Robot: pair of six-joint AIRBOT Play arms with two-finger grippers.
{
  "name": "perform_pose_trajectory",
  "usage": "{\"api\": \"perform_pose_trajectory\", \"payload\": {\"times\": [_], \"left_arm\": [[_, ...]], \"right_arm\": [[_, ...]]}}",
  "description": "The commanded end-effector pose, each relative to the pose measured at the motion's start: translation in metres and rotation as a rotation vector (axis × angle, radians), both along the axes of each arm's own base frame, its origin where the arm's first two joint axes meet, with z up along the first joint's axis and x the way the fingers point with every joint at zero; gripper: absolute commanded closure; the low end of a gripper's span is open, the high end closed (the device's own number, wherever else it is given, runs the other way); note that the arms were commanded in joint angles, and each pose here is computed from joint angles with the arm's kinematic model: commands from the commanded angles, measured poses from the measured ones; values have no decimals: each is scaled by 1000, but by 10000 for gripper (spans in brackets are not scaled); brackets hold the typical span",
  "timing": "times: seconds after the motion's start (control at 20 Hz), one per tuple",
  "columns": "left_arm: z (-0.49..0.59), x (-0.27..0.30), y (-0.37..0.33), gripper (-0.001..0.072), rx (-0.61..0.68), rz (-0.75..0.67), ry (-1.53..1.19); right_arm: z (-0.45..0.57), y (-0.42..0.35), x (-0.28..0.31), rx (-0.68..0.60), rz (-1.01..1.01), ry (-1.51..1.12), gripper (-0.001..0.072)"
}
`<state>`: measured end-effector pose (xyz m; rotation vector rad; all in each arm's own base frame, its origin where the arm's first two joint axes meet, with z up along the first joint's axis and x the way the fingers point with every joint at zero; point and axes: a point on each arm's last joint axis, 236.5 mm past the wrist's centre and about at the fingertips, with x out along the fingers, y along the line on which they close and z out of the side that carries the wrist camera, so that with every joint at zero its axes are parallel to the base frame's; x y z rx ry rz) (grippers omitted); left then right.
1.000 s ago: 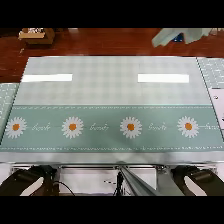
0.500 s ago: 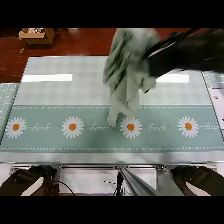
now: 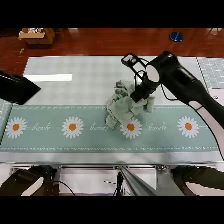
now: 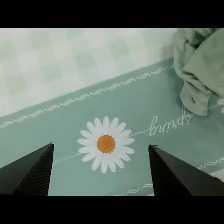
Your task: Fold the shirts.
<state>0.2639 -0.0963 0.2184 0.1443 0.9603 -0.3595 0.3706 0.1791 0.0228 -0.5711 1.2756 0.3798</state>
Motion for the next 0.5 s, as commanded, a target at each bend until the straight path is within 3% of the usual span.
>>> {"api": "perform_pose_trajectory", "payload": {"times": [0.0, 0.15, 0.25, 0.45], "left_arm": [[-50, 12, -29, -13, -92, -26, 65], [-86, 26, -54, -13, -198, -24, 92], [-124, 31, -55, -13, -189, -7, 139], [-206, 17, -72, -13, -226, 2, 363]], "right_arm": [[-28, -28, 6, -56, -55, 69, 304], [-3, -79, 19, -162, -91, 9, 276], [22, -116, 25, -131, -191, -44, 189], [43, -193, 11, 25, -460, -16, 170]]}}
